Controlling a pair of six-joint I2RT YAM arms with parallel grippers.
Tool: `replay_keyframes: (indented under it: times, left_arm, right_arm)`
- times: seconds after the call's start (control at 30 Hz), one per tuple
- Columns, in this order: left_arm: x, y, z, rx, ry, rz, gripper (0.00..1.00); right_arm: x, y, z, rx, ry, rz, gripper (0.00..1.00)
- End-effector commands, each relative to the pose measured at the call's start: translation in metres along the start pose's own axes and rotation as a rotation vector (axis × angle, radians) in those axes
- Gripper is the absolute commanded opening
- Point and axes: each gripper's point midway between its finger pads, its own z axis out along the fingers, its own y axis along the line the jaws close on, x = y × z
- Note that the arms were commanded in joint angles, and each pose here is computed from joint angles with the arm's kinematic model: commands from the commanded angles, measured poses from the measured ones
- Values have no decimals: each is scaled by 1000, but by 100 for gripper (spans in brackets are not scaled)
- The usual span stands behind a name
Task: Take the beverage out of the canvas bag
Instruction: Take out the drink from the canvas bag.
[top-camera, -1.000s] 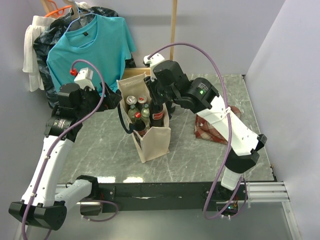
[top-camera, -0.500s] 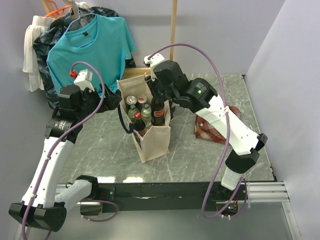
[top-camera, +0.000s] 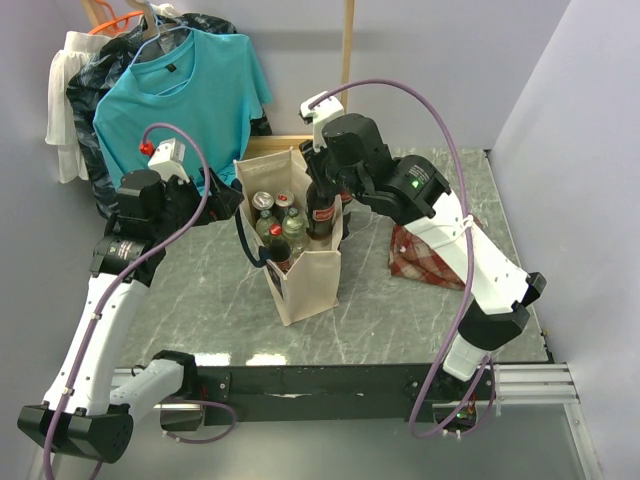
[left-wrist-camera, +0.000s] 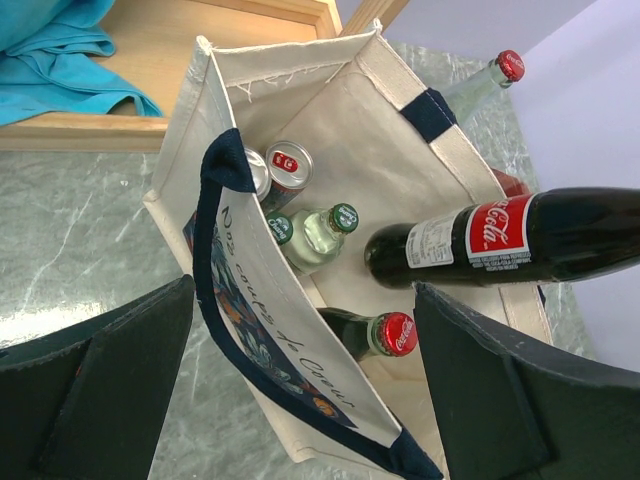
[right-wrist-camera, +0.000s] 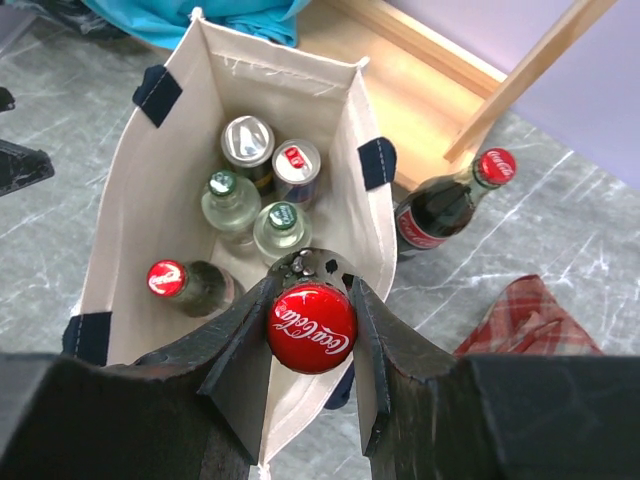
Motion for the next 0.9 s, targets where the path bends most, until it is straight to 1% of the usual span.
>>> replay_keyframes:
  times: [0.0, 0.33, 0.43, 0.5, 0.63, 0.87]
  left_arm:
    - [-13, -9, -5, 26, -44, 6, 96]
    - [-15, -12, -8, 37, -49, 8, 96]
    - [-20, -22, -12, 86, -74, 20, 96]
    - [-20, -26, -12, 109, -68, 21, 96]
    - [-18, -25, -7, 103, -39, 21, 96]
    - [-17, -24, -4, 104, -44, 19, 96]
  right_arm:
    - [-102, -44, -71, 86, -392, 115, 0]
    - [-110, -60, -86, 127, -432, 136, 0]
    - [-114, -62, -94, 127, -449, 151, 0]
    - [-114, -65, -98, 134, -457, 152, 0]
    - [-115, -73, -102, 172, -474, 157, 0]
    - [-123, -85, -109, 212, -501, 145, 0]
